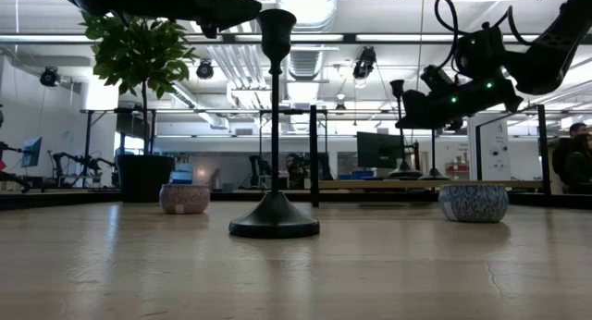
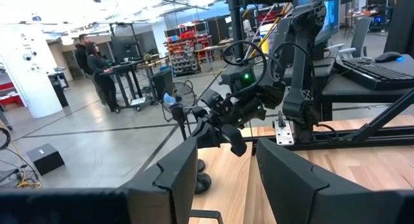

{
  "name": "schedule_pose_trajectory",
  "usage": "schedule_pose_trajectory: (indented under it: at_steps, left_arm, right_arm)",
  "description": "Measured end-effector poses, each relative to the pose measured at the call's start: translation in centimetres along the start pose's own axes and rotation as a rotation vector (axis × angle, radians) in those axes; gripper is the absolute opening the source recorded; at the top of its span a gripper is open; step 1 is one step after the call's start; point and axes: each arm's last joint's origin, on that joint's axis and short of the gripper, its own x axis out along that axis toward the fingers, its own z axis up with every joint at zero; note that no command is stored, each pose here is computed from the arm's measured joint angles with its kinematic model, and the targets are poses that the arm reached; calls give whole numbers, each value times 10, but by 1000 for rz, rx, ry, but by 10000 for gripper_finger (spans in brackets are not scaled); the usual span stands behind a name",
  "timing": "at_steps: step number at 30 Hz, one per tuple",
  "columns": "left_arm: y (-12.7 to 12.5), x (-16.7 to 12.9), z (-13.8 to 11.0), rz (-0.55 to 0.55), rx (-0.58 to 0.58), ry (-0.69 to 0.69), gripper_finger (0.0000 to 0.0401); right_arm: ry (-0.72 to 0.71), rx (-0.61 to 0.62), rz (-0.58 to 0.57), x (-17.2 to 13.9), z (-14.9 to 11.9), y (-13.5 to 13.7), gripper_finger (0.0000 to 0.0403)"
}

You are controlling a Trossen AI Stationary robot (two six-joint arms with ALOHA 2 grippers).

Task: Pick & Place candle stick holders
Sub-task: Put the bottom left black candle holder on the shelf

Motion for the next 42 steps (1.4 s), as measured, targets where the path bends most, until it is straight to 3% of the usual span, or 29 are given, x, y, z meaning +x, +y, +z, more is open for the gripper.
schedule_pose_trajectory:
  at_steps: [36, 42]
  left_arm:
    - [0, 0, 0, 1, 0, 1, 165]
    - [0, 0, 0, 0, 0, 1, 165]
  right_arm:
    - [10, 37, -48, -10, -15, -5, 9]
    - [25, 30, -53, -10, -17, -5, 35]
